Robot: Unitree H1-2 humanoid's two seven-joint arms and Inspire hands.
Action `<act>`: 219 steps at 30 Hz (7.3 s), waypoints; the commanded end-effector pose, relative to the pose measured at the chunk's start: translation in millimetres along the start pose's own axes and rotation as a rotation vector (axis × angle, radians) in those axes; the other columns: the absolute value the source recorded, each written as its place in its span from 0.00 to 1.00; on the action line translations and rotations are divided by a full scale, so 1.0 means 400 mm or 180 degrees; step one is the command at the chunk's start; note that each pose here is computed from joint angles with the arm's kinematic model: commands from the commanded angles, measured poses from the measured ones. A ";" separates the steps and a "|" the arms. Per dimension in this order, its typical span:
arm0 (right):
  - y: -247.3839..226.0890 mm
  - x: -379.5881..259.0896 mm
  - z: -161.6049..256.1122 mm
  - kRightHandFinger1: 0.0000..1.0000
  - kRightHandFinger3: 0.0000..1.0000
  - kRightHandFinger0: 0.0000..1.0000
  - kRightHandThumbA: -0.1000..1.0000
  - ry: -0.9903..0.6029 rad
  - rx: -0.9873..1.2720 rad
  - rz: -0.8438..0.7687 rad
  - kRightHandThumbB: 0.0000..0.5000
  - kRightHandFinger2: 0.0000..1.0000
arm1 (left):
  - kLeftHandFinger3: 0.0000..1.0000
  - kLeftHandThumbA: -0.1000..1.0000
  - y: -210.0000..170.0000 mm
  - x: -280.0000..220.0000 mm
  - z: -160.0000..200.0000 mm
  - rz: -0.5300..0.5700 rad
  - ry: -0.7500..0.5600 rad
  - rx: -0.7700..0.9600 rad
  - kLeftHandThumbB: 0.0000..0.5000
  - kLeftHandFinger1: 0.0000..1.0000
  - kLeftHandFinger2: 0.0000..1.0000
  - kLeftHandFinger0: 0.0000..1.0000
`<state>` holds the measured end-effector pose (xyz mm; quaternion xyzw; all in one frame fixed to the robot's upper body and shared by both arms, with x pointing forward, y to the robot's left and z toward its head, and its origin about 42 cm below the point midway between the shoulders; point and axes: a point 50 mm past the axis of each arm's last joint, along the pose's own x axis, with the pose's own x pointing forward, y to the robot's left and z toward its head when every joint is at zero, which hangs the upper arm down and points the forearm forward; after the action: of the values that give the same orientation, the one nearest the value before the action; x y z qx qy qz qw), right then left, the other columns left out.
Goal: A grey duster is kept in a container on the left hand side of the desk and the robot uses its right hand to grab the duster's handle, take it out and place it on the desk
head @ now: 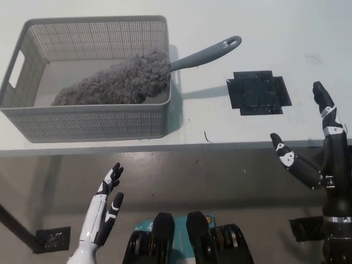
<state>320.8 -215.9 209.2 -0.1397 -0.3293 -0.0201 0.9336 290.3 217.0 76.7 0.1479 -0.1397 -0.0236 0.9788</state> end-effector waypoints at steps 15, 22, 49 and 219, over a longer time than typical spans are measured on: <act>0.036 0.439 0.308 1.00 1.00 1.00 0.87 -0.0780 -0.1662 0.1036 0.77 1.00 | 1.00 1.00 0.005 -0.006 0.009 0.0011 -0.0128 0.0014 0.28 1.00 1.00 1.00; 0.165 0.593 0.319 1.00 1.00 1.00 0.91 -0.0587 -0.2396 0.1571 0.93 1.00 | 1.00 1.00 0.001 -0.022 0.004 -0.0026 -0.0084 -0.0020 0.30 1.00 1.00 1.00; 0.362 0.761 0.153 1.00 1.00 1.00 0.87 0.1131 -0.3102 0.2718 1.00 1.00 | 1.00 0.98 0.000 -0.030 0.002 -0.0182 -0.0085 0.0004 0.27 1.00 1.00 1.00; -0.447 0.252 0.808 1.00 1.00 1.00 1.00 -0.3352 0.1123 0.0866 0.85 1.00 | 1.00 0.82 0.040 -0.096 -0.022 -0.0307 0.0171 0.0093 0.21 1.00 1.00 1.00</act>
<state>504.3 -296.2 303.4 -0.3439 -0.0582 0.1292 0.9283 254.9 231.8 48.6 0.1682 -0.0709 -0.0670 0.9809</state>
